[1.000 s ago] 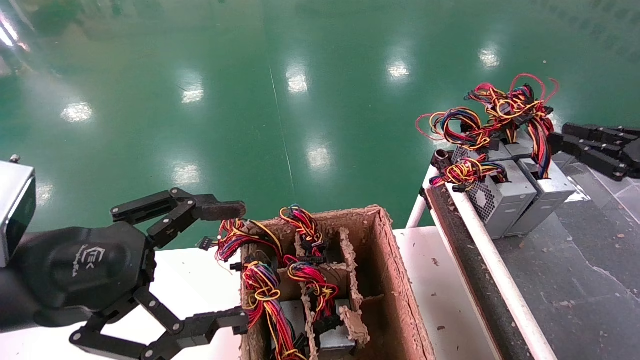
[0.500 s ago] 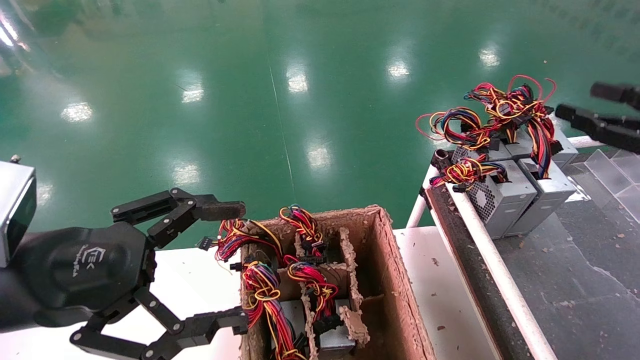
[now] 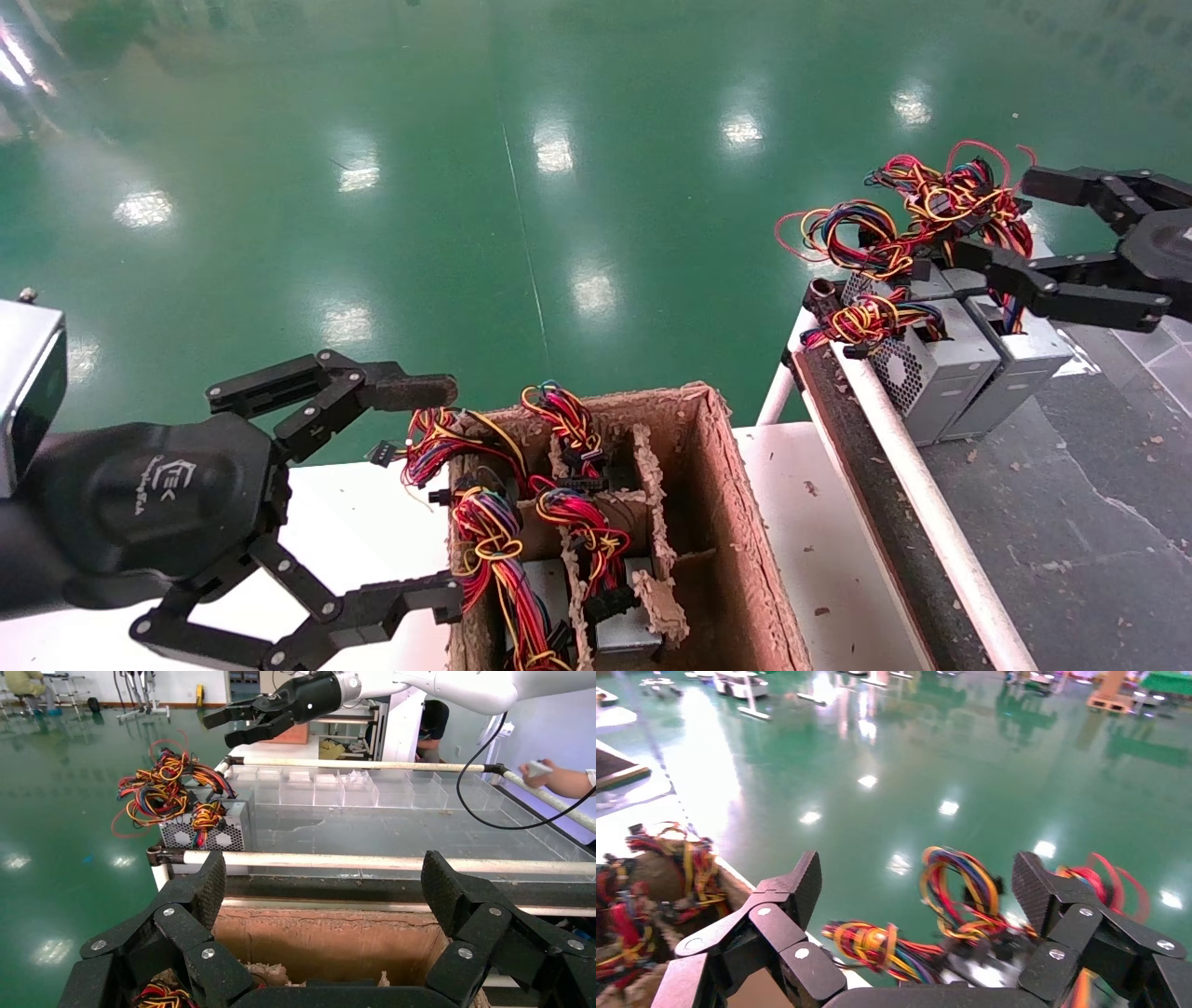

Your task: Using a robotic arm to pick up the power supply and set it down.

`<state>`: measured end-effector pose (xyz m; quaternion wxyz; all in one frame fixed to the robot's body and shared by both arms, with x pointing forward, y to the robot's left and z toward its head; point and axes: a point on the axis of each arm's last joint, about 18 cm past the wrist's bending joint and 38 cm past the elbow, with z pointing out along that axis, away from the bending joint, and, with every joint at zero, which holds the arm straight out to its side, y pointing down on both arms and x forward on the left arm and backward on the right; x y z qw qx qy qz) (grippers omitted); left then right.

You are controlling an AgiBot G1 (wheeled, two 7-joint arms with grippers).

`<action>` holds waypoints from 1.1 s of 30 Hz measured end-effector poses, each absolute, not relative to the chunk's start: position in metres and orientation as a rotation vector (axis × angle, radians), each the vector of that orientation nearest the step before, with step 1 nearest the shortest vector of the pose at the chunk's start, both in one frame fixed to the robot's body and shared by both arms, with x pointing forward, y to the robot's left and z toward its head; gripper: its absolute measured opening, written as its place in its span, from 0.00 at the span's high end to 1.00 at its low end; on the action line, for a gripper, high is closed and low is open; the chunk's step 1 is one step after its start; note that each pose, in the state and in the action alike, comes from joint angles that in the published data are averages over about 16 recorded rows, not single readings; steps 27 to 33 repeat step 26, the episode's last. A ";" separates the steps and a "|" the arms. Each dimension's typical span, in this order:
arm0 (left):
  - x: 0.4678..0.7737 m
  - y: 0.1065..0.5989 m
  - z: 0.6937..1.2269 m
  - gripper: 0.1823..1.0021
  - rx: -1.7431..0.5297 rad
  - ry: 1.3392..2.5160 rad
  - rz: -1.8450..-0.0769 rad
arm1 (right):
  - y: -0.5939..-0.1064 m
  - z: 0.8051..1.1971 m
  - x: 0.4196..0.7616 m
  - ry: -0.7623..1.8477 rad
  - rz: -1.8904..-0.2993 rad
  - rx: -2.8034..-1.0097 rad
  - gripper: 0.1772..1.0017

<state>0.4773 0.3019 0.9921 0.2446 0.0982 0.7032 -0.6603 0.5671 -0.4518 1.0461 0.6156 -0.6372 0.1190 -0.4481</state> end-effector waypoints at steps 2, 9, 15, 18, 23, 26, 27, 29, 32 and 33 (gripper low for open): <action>0.477 0.302 0.992 0.00 0.268 1.920 -1.803 | -0.445 1.045 0.565 0.249 -1.017 -1.476 0.09; 0.477 0.302 0.992 0.00 0.268 1.920 -1.803 | -0.419 1.040 0.555 0.162 -0.956 -1.502 0.02; 0.477 0.302 0.992 0.00 0.268 1.920 -1.803 | -0.396 1.034 0.545 0.087 -0.896 -1.524 0.01; 0.477 0.302 0.992 0.00 0.268 1.920 -1.803 | -0.385 1.030 0.539 0.051 -0.863 -1.534 0.00; 0.477 0.302 0.992 0.00 0.268 1.920 -1.803 | -0.374 1.026 0.533 0.014 -0.829 -1.544 0.00; 0.477 0.302 0.992 0.00 0.268 1.920 -1.803 | -0.368 1.024 0.529 -0.004 -0.811 -1.548 0.00; 0.477 0.302 0.992 0.00 0.268 1.920 -1.803 | -0.368 1.024 0.529 -0.004 -0.811 -1.548 0.00; 0.477 0.302 0.992 0.00 0.268 1.920 -1.803 | -0.368 1.024 0.529 -0.004 -0.811 -1.548 0.00; 0.477 0.302 0.992 0.00 0.268 1.920 -1.803 | -0.368 1.024 0.529 -0.004 -0.811 -1.548 0.00; 0.477 0.302 0.992 0.00 0.268 1.920 -1.803 | -0.368 1.024 0.529 -0.004 -0.811 -1.548 0.00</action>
